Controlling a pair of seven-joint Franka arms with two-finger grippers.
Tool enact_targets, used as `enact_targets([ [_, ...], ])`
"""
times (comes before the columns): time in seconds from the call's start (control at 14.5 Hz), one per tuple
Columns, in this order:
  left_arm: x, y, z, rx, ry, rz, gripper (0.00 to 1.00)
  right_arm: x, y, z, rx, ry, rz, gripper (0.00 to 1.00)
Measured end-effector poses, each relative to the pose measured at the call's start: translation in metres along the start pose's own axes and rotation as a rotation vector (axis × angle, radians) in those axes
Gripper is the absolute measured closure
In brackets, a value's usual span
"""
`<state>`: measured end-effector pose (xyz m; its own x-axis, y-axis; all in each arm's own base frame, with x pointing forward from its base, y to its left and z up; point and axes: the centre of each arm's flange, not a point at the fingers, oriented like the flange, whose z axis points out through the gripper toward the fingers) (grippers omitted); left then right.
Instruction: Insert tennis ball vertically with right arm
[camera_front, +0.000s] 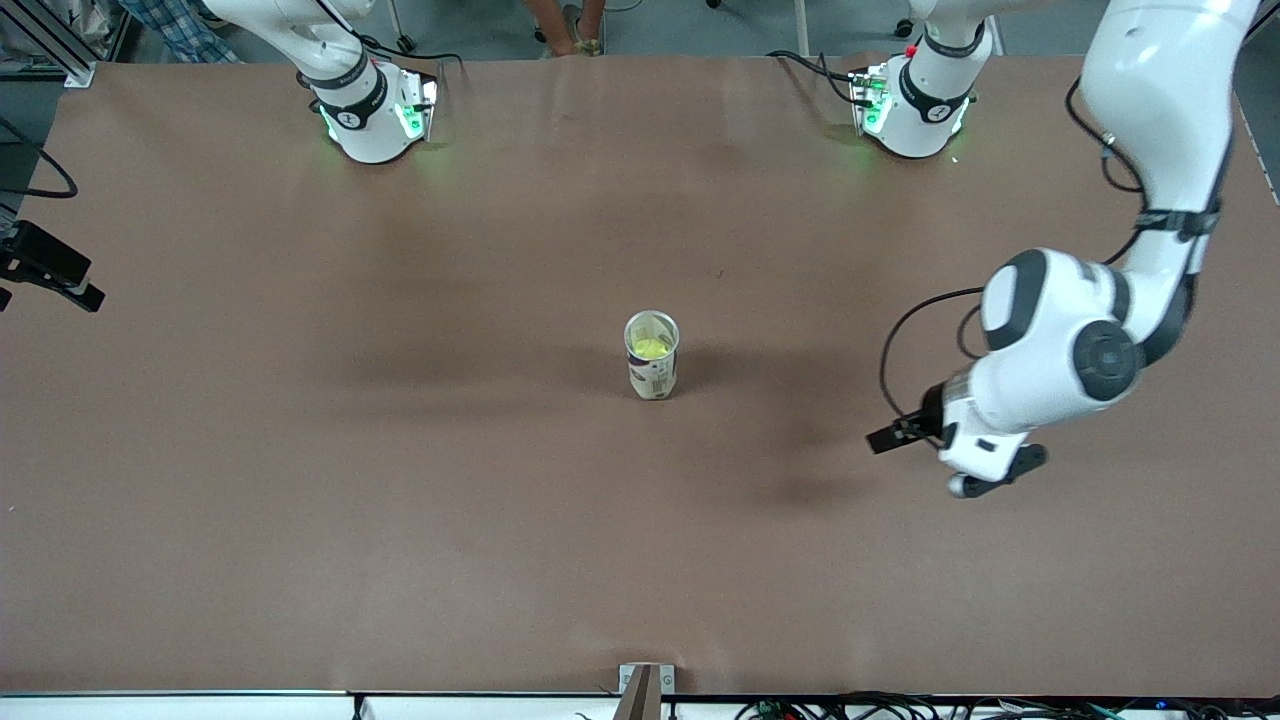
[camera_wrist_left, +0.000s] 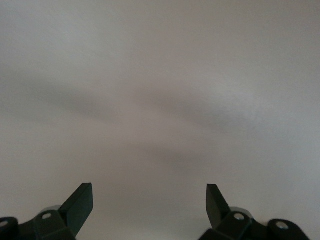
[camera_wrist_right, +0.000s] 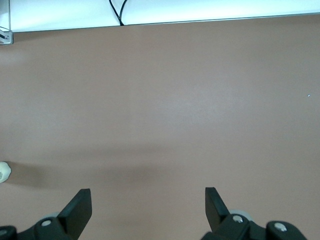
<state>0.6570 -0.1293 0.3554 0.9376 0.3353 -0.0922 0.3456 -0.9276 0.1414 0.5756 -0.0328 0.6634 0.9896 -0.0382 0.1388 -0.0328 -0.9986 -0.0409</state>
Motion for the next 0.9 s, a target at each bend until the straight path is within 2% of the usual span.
enact_targets([
  [0.14, 0.009, -0.03, -0.041, 0.009, 0.034, 0.048, 0.0, -0.002, -0.001, 0.002, 0.001, -0.022, -0.002, 0.0],
  [0.34, 0.005, -0.045, -0.084, 0.028, 0.062, 0.069, 0.0, -0.006, -0.001, 0.004, 0.002, -0.051, -0.002, 0.0],
  [0.9, -0.018, -0.074, -0.17, 0.147, 0.022, 0.279, 0.0, -0.006, -0.001, 0.004, 0.002, -0.054, -0.002, 0.0],
])
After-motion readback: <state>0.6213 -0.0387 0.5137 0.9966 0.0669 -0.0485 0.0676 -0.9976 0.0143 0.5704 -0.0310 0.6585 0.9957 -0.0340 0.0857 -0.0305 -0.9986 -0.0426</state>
